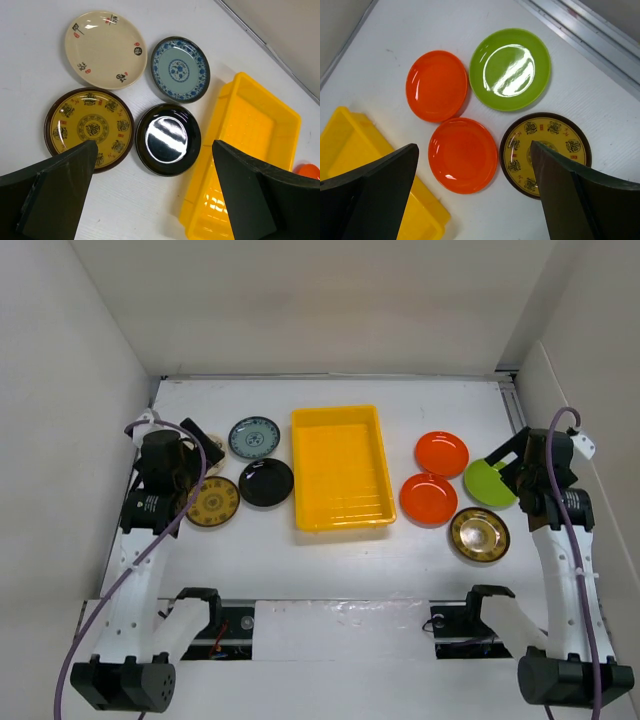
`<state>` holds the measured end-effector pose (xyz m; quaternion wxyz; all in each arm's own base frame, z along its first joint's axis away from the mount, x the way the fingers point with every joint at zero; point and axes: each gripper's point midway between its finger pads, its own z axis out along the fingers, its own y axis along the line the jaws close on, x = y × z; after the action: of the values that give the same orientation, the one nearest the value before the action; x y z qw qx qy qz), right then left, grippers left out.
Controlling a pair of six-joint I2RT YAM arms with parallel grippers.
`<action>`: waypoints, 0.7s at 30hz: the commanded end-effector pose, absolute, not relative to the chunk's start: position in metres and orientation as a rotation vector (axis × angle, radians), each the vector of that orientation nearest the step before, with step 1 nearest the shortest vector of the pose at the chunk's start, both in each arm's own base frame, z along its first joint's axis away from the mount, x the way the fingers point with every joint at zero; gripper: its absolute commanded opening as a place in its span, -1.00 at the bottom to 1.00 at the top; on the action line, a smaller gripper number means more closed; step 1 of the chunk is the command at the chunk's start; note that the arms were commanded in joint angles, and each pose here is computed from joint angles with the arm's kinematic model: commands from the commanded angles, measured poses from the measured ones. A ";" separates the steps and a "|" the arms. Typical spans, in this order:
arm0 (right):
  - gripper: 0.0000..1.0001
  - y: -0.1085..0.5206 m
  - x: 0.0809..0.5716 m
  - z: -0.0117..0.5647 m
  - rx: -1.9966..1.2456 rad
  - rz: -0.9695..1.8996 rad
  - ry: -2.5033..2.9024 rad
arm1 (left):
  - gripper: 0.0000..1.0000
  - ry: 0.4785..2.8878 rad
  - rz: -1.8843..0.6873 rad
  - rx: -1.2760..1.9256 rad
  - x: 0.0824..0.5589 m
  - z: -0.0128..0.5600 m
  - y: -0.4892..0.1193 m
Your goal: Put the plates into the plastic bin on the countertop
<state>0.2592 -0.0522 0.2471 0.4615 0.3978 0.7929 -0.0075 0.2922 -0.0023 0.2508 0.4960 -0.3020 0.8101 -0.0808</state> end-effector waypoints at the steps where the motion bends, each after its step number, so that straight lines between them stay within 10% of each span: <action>1: 0.98 -0.071 0.255 0.260 1.074 -0.081 1.829 | 1.00 1.897 -0.211 -0.710 0.294 0.261 -0.007; 21: 1.00 -0.109 0.280 0.143 1.451 0.042 1.910 | 1.00 1.954 -0.398 -0.512 0.291 0.259 -0.044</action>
<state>0.2527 -0.1079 0.1440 0.3441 0.5539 0.7578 -0.0240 0.2895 -0.0345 0.2505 0.5000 -0.2429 0.8189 -0.1426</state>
